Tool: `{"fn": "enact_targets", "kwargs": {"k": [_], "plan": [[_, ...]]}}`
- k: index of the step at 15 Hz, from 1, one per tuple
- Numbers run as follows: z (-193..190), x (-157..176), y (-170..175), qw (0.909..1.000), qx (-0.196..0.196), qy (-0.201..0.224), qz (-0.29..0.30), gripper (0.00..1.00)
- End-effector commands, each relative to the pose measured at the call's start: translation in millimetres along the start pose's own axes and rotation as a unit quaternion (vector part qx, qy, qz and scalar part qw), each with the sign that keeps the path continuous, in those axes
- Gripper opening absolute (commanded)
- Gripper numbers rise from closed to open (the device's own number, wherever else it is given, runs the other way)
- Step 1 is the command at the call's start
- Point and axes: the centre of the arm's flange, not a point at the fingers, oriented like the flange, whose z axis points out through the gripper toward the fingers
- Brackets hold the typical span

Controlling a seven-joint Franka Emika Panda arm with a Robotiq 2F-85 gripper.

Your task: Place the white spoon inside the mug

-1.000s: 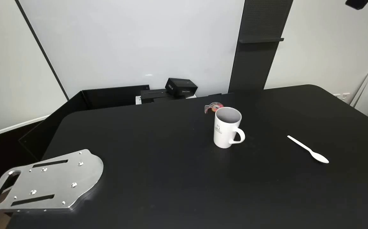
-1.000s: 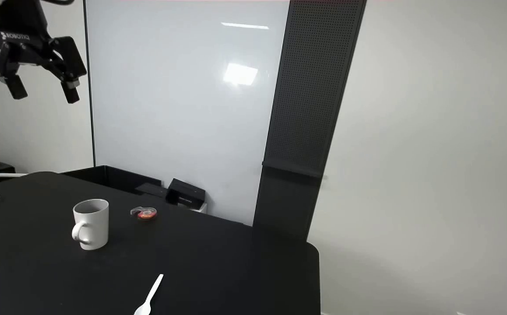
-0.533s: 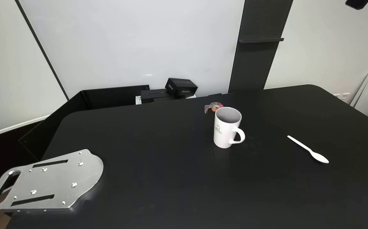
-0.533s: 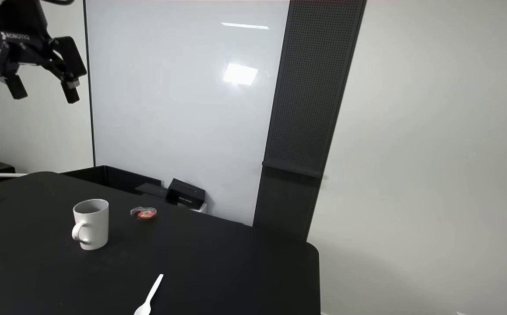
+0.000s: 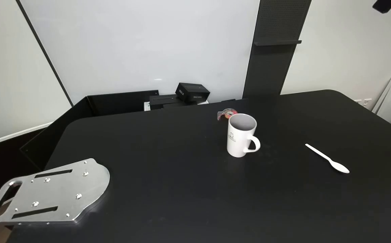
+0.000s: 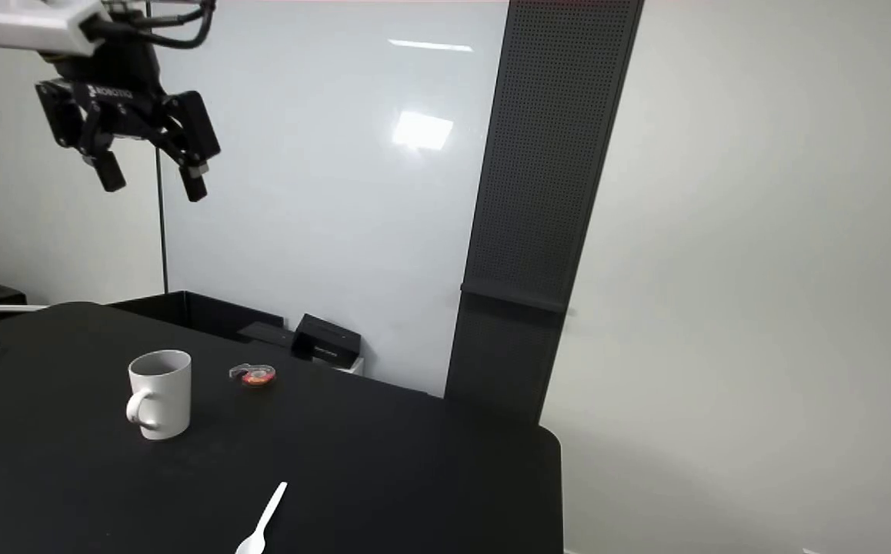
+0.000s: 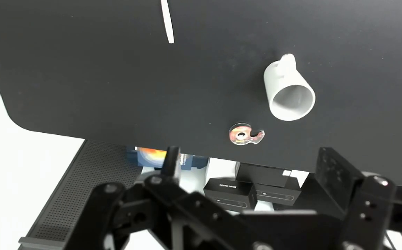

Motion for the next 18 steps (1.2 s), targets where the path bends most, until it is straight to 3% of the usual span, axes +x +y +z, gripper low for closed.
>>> {"fn": "enact_targets", "kwargs": {"k": [1, 5, 9, 14, 18], "plan": [[21, 4, 39, 0.9997, -0.003, 0.009, 0.024, 1.00], [48, 12, 81, 0.9992, -0.002, 0.022, 0.034, 1.00], [79, 20, 111, 0.9990, 0.008, 0.009, 0.042, 1.00], [121, 28, 129, 0.9986, 0.021, -0.024, 0.042, 1.00], [153, 30, 132, 0.9978, 0.006, -0.059, 0.029, 1.00]]}}
